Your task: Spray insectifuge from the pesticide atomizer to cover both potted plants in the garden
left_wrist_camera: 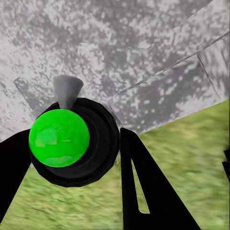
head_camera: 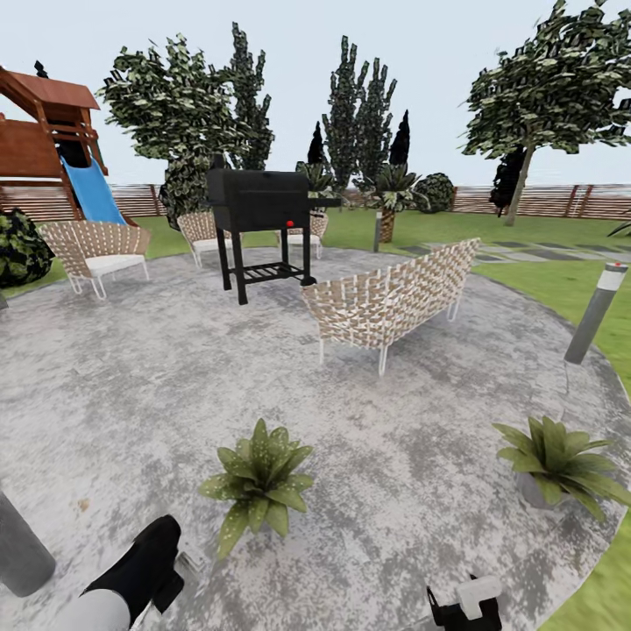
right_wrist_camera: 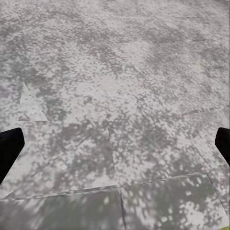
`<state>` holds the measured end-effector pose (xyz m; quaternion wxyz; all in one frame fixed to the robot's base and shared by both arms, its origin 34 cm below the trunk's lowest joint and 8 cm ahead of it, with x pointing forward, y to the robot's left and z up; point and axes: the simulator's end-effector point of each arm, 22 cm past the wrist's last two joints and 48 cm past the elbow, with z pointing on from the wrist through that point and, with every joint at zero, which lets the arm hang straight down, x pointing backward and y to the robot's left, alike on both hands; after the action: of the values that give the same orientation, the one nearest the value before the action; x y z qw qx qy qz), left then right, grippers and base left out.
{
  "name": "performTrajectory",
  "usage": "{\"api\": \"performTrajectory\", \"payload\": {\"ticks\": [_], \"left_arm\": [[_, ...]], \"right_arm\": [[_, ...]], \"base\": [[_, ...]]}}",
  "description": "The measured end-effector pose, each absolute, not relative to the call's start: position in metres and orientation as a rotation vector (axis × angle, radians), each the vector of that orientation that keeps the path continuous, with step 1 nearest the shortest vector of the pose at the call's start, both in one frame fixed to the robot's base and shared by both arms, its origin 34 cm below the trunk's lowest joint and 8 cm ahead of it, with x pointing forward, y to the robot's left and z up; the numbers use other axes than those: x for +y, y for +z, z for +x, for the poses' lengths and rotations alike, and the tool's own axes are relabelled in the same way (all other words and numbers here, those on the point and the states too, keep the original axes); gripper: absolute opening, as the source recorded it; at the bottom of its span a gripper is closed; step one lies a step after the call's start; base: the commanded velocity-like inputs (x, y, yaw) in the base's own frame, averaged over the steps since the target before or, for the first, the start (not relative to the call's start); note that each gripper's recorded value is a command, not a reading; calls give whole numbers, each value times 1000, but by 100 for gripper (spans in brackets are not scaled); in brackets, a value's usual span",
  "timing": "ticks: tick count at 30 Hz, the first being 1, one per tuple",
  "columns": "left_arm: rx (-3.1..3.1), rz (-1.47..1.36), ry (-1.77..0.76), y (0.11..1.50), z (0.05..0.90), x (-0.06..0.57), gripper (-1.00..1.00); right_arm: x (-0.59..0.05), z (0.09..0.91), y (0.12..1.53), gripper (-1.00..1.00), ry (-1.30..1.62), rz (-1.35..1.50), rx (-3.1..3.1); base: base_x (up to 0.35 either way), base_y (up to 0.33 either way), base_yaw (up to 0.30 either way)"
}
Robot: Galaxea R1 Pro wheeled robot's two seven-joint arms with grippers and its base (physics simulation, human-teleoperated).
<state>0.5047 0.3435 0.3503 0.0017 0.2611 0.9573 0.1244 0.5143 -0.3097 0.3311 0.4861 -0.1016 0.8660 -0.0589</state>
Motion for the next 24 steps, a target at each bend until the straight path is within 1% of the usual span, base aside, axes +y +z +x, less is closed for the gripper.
{"api": "performTrajectory", "payload": {"ticks": [3, 14, 18, 22, 24], "left_arm": [[2977, 802, 397, 357, 515, 344, -100], [2953, 789, 393, 363, 524, 339, -100], [2950, 791, 398, 364, 525, 340, -100], [2946, 788, 401, 366, 526, 340, -100], [2946, 786, 398, 366, 527, 338, -100]], "right_arm": [[-310, 514, 331, 100, -143, -248, 2107], [-310, 514, 331, 100, -143, -248, 2107], [-309, 514, 331, 100, -142, -248, 2107], [-309, 514, 331, 100, -141, -248, 2107], [-309, 514, 331, 100, -141, -248, 2107]], "base": [[0, -182, 24], [0, -267, 14], [41, -273, 228], [190, -228, 273], [112, -100, 143]]}}
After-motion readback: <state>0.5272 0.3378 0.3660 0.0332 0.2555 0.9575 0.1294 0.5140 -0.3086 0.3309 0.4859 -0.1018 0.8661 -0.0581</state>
